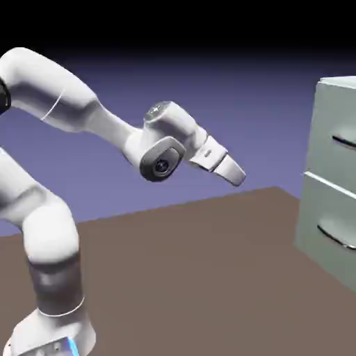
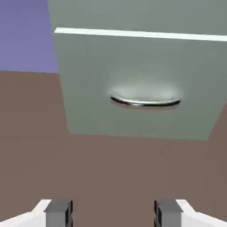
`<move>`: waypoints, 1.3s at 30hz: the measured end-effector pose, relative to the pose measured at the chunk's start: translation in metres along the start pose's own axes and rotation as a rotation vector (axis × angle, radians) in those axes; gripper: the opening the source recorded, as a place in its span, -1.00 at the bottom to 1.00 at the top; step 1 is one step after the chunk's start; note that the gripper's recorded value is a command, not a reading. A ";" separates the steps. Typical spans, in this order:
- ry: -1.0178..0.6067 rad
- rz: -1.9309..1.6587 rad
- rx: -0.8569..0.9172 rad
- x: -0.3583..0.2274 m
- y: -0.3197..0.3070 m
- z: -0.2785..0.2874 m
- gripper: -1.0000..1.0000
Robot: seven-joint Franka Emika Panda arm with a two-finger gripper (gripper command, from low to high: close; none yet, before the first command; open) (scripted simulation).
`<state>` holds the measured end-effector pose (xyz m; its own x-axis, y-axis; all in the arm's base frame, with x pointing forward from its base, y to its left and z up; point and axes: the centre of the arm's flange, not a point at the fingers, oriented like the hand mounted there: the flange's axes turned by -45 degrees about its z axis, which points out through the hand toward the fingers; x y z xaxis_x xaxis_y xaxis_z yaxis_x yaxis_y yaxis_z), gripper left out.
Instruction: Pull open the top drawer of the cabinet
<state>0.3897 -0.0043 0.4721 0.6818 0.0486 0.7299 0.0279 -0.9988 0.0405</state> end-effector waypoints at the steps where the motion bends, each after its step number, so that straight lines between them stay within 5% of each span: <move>1: 0.018 0.003 -0.014 0.008 0.008 -0.008 0.00; 12: 0.218 -0.027 -0.149 0.073 0.061 -0.106 0.00; 24: 0.424 -0.213 -0.284 0.120 0.046 -0.188 0.00; 39: 0.587 -0.653 -0.450 0.177 -0.027 -0.167 0.00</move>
<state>0.3872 0.0328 0.7140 0.1573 0.7071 0.6894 -0.0935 -0.6843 0.7232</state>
